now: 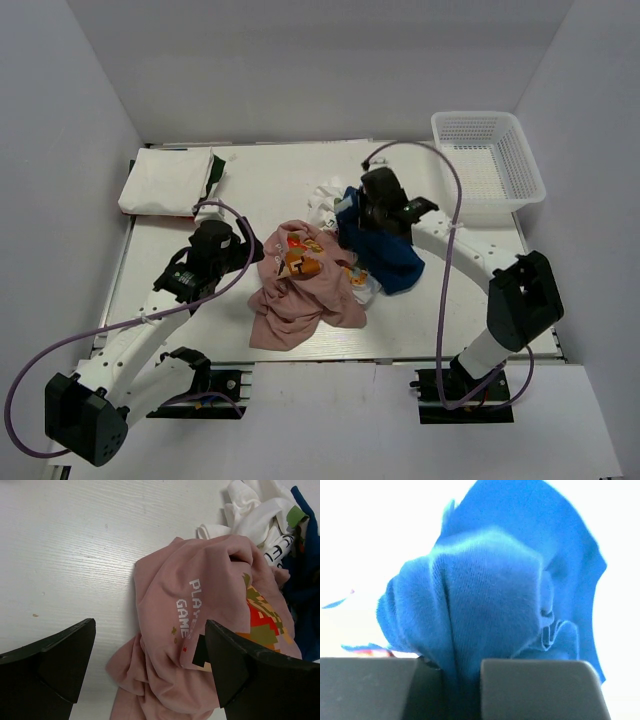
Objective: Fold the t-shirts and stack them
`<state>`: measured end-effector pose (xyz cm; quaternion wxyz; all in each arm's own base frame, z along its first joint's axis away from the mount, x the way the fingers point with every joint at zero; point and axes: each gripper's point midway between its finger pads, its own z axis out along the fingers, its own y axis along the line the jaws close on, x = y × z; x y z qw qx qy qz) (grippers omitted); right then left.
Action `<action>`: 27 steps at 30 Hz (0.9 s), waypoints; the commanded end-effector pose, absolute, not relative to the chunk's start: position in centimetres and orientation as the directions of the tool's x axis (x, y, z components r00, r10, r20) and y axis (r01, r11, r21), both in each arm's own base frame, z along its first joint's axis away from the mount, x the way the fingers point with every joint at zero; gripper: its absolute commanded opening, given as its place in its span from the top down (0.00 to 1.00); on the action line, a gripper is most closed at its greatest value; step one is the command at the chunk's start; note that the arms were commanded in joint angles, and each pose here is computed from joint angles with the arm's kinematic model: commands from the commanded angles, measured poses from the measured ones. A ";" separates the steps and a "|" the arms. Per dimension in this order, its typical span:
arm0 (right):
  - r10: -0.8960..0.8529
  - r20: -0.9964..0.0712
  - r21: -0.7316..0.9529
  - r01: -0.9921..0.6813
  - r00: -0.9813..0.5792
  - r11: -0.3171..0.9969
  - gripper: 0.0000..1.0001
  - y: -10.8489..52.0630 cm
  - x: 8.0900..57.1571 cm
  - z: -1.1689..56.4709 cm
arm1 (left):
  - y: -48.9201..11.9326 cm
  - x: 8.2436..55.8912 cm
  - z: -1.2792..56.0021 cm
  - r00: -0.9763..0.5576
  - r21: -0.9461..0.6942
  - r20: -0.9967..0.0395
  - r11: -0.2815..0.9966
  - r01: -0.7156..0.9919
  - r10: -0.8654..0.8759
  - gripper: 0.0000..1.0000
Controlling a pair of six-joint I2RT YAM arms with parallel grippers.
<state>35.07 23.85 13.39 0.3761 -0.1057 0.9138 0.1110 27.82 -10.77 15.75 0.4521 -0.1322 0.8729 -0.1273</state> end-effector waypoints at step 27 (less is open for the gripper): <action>0.150 -0.960 0.038 0.420 -0.237 0.907 0.54 -7.4 62.2 26.2 | -10.4 28.5 13.8 -0.574 -0.282 -0.764 0.952 -0.117 -0.296 0.00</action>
